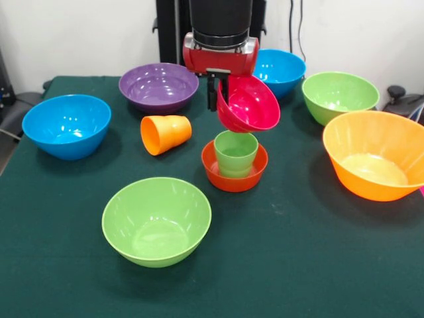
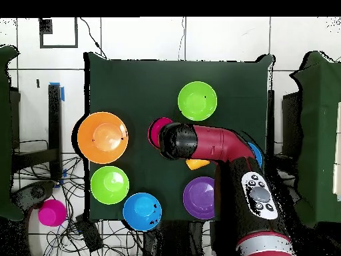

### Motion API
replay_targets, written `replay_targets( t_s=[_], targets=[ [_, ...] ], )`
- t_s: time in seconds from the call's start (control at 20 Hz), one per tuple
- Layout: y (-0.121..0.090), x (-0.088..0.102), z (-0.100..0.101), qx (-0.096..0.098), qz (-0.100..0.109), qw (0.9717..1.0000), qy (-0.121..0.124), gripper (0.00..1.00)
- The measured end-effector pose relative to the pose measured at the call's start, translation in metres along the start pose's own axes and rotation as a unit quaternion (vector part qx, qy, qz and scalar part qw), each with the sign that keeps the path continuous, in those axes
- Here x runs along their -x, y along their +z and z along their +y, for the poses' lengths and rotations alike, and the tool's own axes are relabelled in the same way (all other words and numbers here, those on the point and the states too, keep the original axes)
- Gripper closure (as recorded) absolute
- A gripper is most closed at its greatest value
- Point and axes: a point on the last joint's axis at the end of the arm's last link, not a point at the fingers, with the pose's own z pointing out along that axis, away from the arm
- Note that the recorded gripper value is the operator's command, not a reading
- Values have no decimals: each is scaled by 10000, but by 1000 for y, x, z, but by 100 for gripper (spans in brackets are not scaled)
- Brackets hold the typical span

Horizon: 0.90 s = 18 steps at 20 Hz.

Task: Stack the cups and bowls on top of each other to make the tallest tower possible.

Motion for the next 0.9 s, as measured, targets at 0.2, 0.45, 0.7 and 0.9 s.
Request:
replay_targets(
  t_s=[0.2, 0.45, 0.7, 0.9],
  targets=[
    [0, 0, 0, 0, 0, 10000, 0, 100],
    [0, 1, 0, -1, -12, 10000, 0, 100],
    [-1, 3, 0, -2, -28, 10000, 3, 100],
    [-1, 3, 0, -4, -27, 10000, 3, 100]
  ],
)
